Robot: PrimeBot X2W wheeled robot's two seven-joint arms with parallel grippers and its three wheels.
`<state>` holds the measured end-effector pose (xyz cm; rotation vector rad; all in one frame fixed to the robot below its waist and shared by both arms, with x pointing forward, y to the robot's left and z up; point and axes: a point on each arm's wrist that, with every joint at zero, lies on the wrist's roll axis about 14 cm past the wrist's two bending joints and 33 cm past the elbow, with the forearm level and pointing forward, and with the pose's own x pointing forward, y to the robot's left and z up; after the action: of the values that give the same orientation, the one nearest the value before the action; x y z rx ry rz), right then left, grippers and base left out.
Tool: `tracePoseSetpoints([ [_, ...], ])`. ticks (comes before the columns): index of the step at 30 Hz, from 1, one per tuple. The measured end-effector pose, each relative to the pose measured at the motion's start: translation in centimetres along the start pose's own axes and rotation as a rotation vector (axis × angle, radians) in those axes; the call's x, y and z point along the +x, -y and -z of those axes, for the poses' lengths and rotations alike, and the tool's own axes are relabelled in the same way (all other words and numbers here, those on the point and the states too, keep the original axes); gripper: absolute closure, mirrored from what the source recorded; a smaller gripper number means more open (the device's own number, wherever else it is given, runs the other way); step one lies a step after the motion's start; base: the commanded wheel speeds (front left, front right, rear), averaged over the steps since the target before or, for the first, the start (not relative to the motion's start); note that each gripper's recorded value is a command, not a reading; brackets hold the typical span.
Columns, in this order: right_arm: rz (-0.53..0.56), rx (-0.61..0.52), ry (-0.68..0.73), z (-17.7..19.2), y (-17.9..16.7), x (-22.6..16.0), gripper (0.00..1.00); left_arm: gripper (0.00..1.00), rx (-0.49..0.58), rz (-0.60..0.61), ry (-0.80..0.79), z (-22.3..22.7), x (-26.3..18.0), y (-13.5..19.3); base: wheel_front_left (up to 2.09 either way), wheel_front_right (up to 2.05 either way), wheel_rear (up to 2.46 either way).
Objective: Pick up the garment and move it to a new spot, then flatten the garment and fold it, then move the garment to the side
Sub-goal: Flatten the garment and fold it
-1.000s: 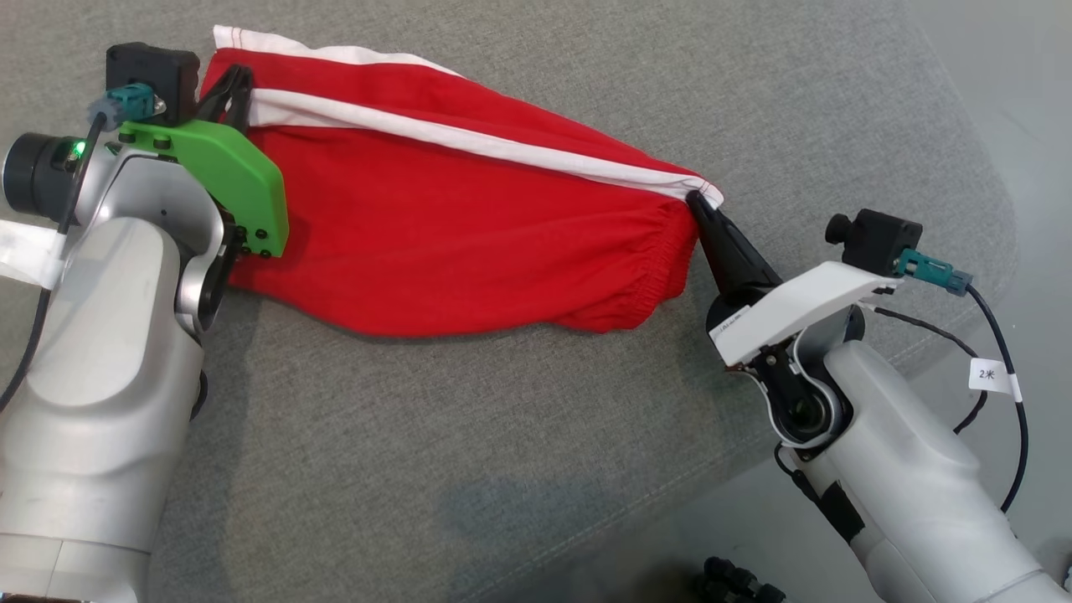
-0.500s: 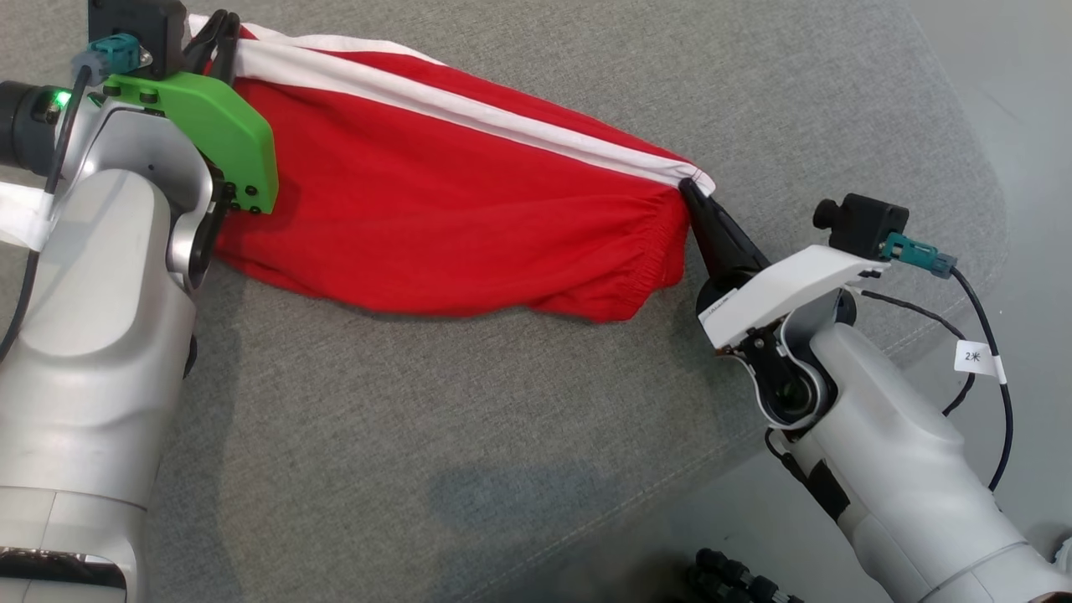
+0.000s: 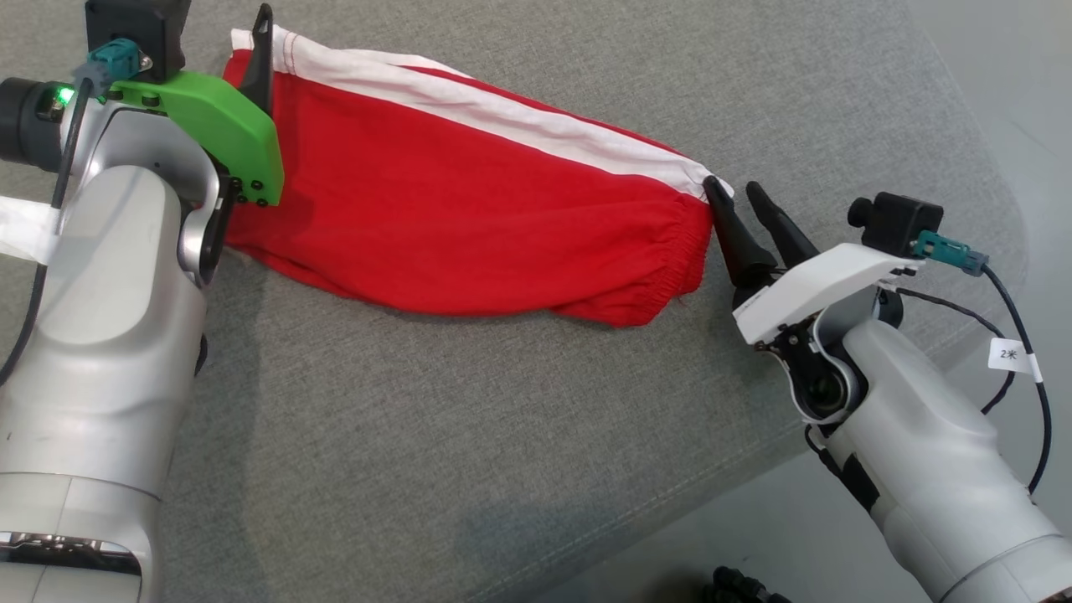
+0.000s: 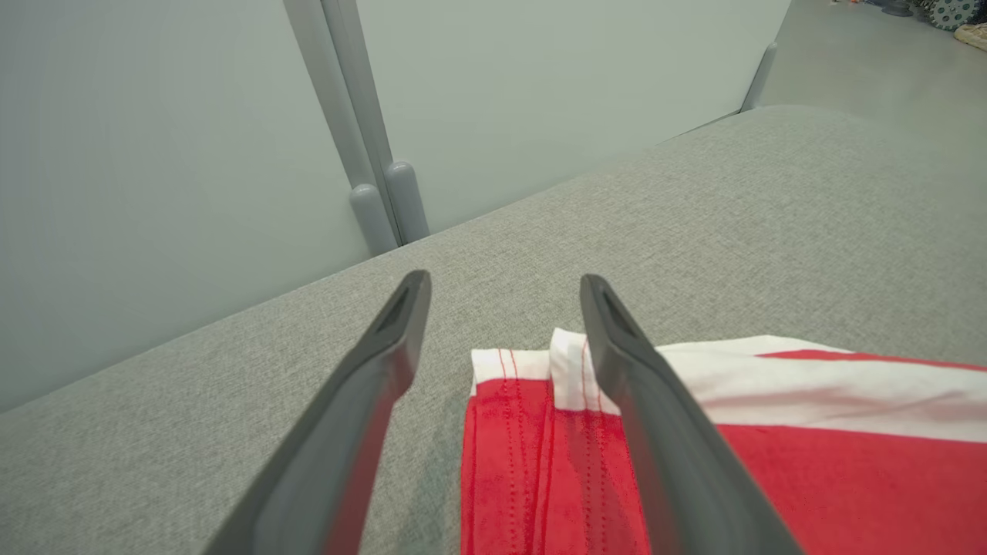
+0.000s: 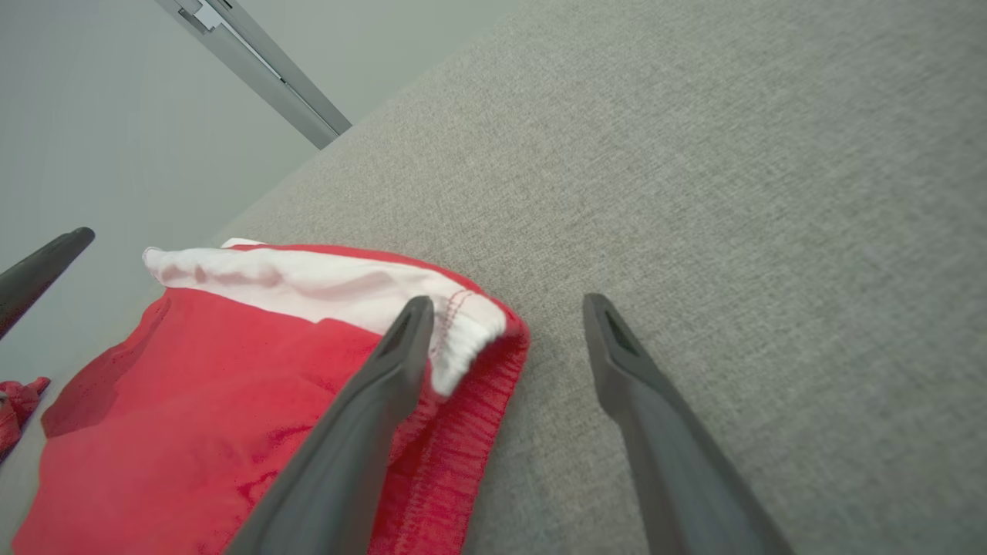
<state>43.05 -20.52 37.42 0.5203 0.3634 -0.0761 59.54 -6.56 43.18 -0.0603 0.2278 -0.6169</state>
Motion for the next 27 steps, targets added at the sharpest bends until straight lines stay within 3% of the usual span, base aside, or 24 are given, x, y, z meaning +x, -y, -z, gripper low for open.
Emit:
tracePoseSetpoints([
  [8,0.015,-0.037,0.030,-1.2,1.3,-0.9,0.00,0.00,-0.072,-0.012,0.068,-1.4,-1.7,0.5,0.00,0.00,0.00],
  [14,0.014,-0.027,0.020,-0.5,1.3,-2.2,0.00,0.00,-0.133,-0.062,-0.055,3.1,-5.1,0.0,0.00,0.00,0.00],
  [17,-0.030,-0.035,0.024,-0.5,-0.2,-2.4,0.00,0.00,-0.122,-0.089,-0.161,5.8,-7.5,-0.6,0.00,0.00,0.00],
  [22,-0.088,-0.042,0.054,-1.3,-2.2,-2.5,0.00,0.00,-0.134,-0.116,-0.187,5.7,-8.2,-1.5,0.00,0.00,0.00],
  [27,-0.081,-0.044,0.068,-1.8,-2.0,-2.9,0.00,0.00,-0.137,-0.089,-0.210,5.9,-7.3,-0.7,0.00,0.00,0.00],
])
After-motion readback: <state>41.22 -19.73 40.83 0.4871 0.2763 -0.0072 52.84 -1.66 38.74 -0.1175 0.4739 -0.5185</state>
